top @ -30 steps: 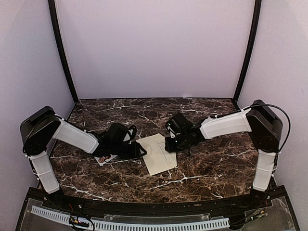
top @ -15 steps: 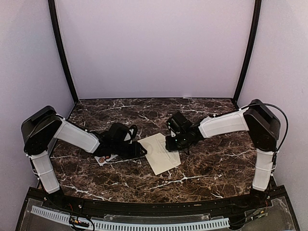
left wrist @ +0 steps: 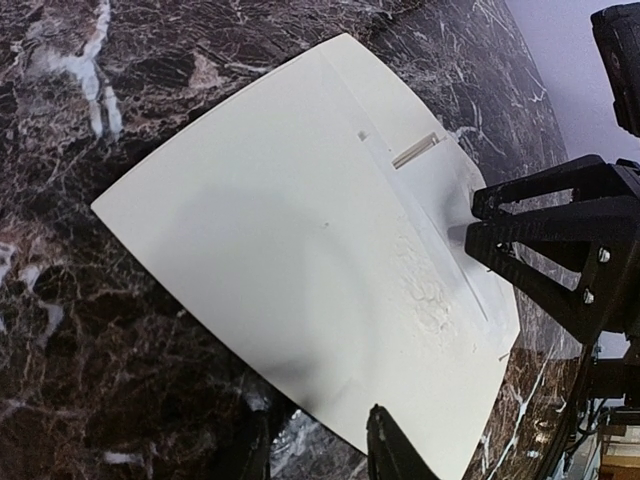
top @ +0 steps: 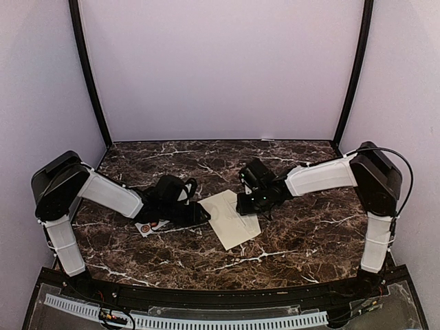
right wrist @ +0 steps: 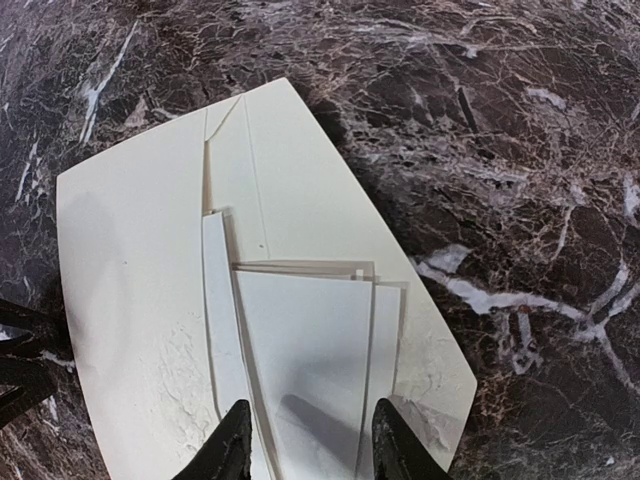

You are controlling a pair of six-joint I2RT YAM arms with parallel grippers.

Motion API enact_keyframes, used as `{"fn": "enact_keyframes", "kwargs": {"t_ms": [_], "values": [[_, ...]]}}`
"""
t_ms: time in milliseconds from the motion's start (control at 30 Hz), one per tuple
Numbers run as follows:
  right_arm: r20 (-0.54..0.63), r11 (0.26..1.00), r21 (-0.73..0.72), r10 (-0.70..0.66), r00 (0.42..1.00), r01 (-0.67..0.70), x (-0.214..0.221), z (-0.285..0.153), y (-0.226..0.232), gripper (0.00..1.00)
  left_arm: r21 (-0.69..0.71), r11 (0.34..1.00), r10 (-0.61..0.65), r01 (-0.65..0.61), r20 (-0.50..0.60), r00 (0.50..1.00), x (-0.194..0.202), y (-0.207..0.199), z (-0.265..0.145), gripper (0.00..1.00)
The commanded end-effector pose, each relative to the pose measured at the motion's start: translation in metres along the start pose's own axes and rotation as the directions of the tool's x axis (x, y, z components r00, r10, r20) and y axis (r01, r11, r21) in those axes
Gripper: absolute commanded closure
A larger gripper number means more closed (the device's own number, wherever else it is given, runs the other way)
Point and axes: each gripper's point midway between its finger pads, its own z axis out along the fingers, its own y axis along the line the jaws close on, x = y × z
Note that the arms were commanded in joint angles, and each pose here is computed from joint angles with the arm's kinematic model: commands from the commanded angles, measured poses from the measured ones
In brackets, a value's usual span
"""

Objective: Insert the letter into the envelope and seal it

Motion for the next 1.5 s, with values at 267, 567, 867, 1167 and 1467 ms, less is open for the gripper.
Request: {"fn": "enact_keyframes", "kwargs": {"t_ms": [267,567,867,1167,1467], "values": [[0.035,1.0,-0.024,0.002,0.999,-0.001,-0.014,-0.006,-0.008,0.62,-0.053,0.998,-0.024,0.021,-0.057,0.998,0.014,0.017,0.007,0.67],[-0.023,0.989,-0.147,-0.005,1.0,0.001,0.001,0.007,0.007,0.71,-0.028,0.999,-0.02,0.018,-0.063,0.998,0.011,0.012,0.015,0.67],[-0.06,0.969,-0.248,-0.018,0.998,0.002,0.011,0.007,0.022,0.81,-0.029,0.999,-0.024,0.022,-0.08,0.997,0.015,0.015,0.021,0.67],[-0.078,0.949,-0.315,-0.026,0.997,0.0,0.019,0.01,0.035,0.83,-0.017,0.999,-0.03,0.029,-0.085,0.996,0.018,0.015,0.023,0.68],[-0.024,0.944,-0.329,-0.034,0.999,0.024,0.003,-0.01,0.044,0.82,-0.015,1.0,-0.021,0.02,-0.068,0.997,0.013,0.011,0.019,0.68]]}}
